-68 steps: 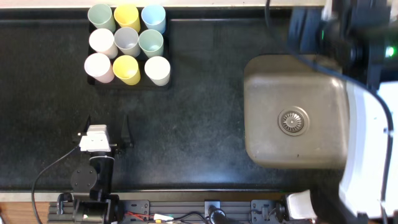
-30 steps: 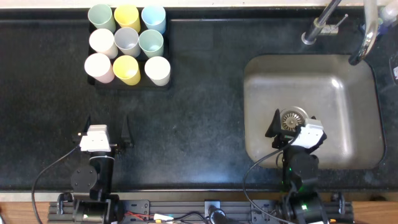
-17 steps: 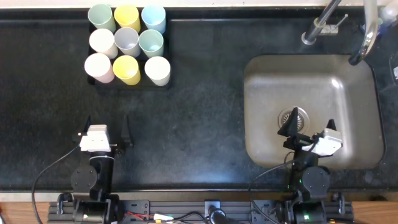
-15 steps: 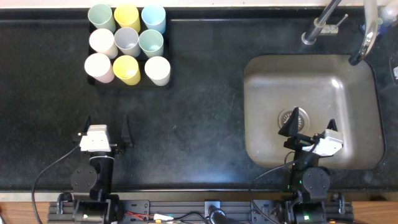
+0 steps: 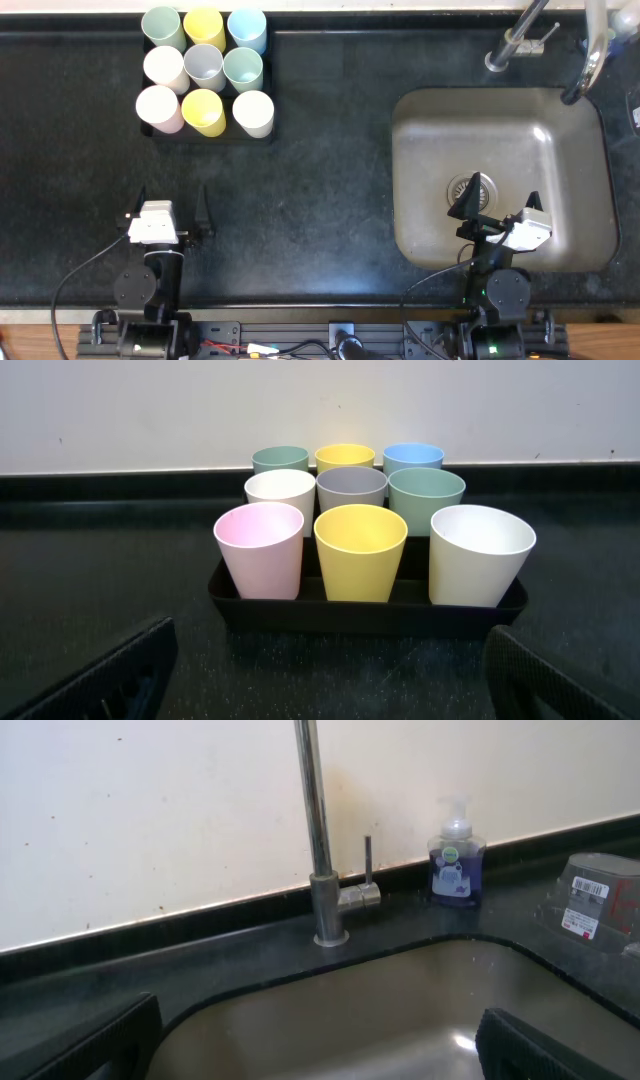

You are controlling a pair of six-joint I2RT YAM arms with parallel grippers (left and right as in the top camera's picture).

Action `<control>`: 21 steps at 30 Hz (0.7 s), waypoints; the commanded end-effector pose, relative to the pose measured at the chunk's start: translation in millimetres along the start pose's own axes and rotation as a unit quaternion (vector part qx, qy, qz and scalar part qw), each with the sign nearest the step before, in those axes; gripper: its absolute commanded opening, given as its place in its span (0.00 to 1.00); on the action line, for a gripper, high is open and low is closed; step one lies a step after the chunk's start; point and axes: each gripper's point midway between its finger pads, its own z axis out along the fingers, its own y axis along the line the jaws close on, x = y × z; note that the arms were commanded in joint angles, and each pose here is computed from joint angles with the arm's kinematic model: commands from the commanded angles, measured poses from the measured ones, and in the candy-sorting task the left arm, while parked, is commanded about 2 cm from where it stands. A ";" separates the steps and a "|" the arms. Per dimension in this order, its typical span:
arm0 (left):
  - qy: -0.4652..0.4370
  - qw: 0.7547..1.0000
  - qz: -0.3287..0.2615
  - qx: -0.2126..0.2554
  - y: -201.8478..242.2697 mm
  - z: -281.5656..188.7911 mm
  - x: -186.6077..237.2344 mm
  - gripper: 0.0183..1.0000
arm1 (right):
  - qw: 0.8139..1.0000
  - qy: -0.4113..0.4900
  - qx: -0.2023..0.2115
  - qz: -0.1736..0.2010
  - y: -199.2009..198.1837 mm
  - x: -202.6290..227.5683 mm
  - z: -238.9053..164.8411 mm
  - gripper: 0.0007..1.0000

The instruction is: Store Cups

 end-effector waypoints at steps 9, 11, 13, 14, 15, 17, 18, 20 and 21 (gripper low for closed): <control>-0.002 1.000 0.007 0.003 -0.8 -0.4 -0.6 1.00 | 0.988 0.039 -0.144 0.026 47.2 16.4 -7.2 0.99; -0.002 1.000 0.007 0.003 -0.8 -0.4 -0.6 1.00 | 0.983 0.049 -0.179 0.012 58.2 21.0 -11.2 1.00; -0.002 1.000 0.007 0.003 -0.8 -0.4 -0.6 1.00 | 0.982 0.045 -0.183 -0.004 59.6 20.7 -11.7 1.00; -0.002 1.000 0.007 0.003 -0.8 -0.4 -0.6 1.00 | 0.982 0.043 -0.181 -0.013 58.8 20.6 -11.4 1.00; -0.002 1.000 0.007 0.003 -0.8 -0.4 -0.6 1.00 | 0.983 0.040 -0.177 -0.025 57.1 20.3 -10.7 1.00; -0.002 1.000 0.007 0.003 -0.8 -0.4 -0.6 1.00 | 0.983 0.037 -0.173 -0.040 55.7 20.0 -10.2 1.00; -0.002 1.000 0.007 0.003 -0.8 -0.4 -0.6 1.00 | 0.983 0.037 -0.174 -0.042 55.9 20.0 -10.3 0.99; -0.002 1.000 0.007 0.003 -0.8 -0.4 -0.6 1.00 | 0.983 0.037 -0.174 -0.042 56.1 20.0 -10.3 1.00; -0.002 1.000 0.007 0.003 -0.8 -0.4 -0.6 1.00 | 0.983 0.037 -0.174 -0.042 56.1 20.0 -10.3 1.00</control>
